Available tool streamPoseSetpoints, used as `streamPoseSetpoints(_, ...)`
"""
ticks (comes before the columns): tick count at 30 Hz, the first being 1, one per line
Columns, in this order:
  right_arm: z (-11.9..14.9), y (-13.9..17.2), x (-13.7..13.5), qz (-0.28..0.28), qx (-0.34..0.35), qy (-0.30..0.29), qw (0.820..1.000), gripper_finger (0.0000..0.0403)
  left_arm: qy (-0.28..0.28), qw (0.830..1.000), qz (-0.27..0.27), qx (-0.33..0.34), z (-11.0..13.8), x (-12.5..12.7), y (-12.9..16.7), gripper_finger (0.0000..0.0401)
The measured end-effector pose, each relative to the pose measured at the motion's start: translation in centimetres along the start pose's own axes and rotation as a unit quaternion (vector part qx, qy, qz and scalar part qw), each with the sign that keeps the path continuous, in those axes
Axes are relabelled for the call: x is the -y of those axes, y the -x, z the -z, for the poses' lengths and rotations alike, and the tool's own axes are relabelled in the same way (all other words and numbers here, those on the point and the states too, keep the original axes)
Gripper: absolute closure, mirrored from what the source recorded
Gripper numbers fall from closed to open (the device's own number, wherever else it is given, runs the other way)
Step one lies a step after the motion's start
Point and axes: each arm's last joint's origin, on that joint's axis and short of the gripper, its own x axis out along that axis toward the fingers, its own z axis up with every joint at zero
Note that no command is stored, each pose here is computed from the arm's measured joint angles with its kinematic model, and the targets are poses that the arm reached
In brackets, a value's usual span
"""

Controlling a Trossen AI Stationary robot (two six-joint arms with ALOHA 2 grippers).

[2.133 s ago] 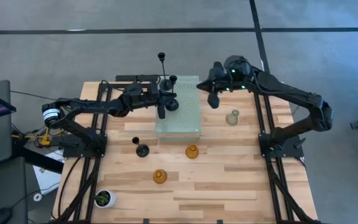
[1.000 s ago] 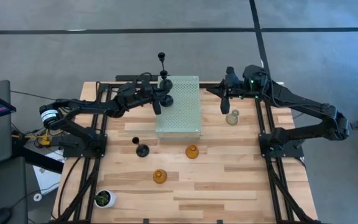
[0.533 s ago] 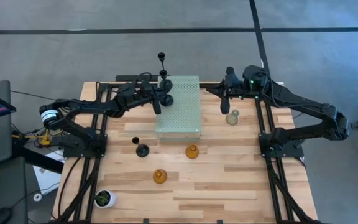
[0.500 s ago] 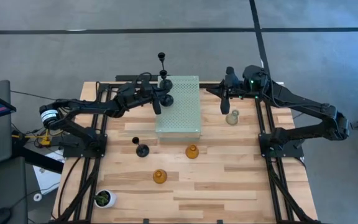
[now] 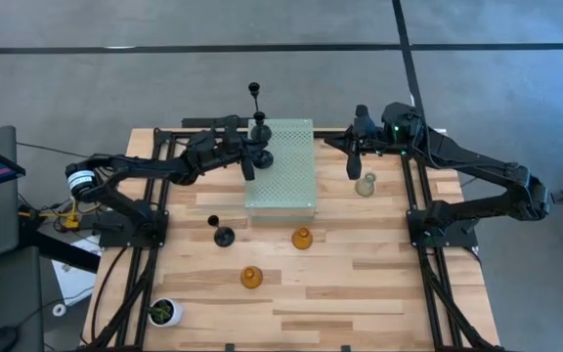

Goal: Pick & Place candle stick holders
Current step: Put the top black candle holder on the shelf aligned with the other black candle holder

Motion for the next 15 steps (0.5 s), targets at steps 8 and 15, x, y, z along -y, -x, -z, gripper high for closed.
streamPoseSetpoints(8,0.00,0.00,0.00,0.000,0.000,0.000,1.000,0.0403,0.002,1.000,0.002,0.004,0.60,-0.07,-0.51,0.0375)
streamPoseSetpoints(15,0.03,0.00,0.02,0.000,-0.001,0.000,1.000,0.0403,0.004,1.000,0.002,-0.001,0.61,-0.06,-0.37,0.0330)
